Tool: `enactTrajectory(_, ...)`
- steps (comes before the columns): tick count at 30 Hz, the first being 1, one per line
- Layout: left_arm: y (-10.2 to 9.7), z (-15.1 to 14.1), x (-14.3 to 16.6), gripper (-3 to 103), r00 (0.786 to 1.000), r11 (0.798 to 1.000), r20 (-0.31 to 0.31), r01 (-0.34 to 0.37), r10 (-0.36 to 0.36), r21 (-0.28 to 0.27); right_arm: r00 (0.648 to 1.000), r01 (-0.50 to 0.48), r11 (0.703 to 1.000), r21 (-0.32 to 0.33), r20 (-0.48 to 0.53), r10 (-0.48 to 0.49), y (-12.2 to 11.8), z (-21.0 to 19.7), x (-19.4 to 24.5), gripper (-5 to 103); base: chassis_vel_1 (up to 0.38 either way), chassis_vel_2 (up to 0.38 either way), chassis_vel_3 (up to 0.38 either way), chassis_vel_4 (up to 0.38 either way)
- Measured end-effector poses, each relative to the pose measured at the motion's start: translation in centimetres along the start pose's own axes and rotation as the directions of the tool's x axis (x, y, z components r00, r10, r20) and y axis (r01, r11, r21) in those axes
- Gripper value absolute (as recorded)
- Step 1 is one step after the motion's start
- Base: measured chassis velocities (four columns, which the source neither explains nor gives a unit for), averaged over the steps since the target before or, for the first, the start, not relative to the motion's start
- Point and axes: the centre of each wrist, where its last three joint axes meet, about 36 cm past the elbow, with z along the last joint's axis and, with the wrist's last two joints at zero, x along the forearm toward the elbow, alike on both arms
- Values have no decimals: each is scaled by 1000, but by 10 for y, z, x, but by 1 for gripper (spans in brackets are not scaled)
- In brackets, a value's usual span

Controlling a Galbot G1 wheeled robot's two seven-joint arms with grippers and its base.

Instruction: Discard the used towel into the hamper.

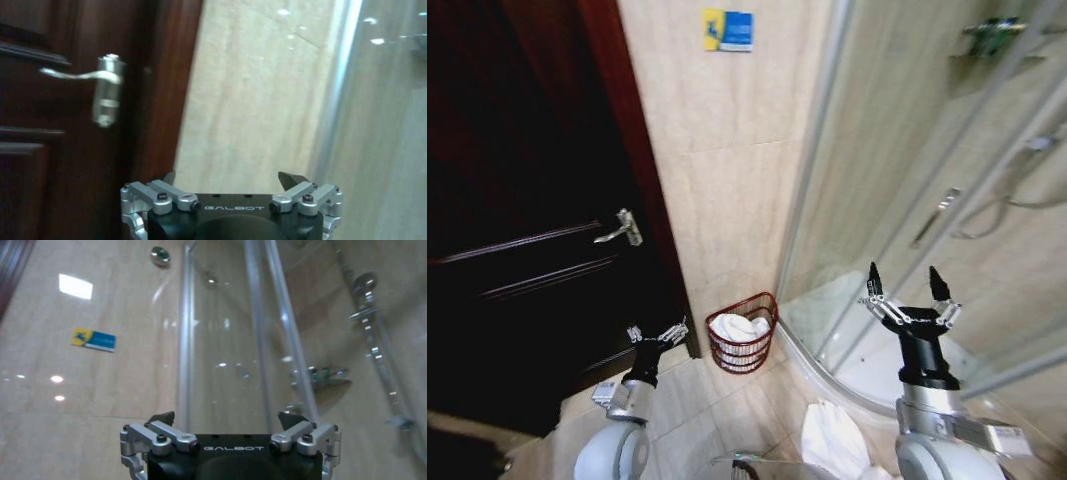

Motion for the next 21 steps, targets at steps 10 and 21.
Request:
enactTrajectory(10, 0, 0, 0, 100, 1000, 1000, 0, 0, 0, 0, 1000, 4, 1000, 0, 4, -4, 3, 2, 0, 100, -120, -130, -144, -125)
enactTrajectory(21, 0, 0, 0, 100, 1000, 1000, 0, 0, 0, 0, 1000, 3, 1000, -2, 5, -3, 3, 4, -1, 100, -127, -127, -120, -131)
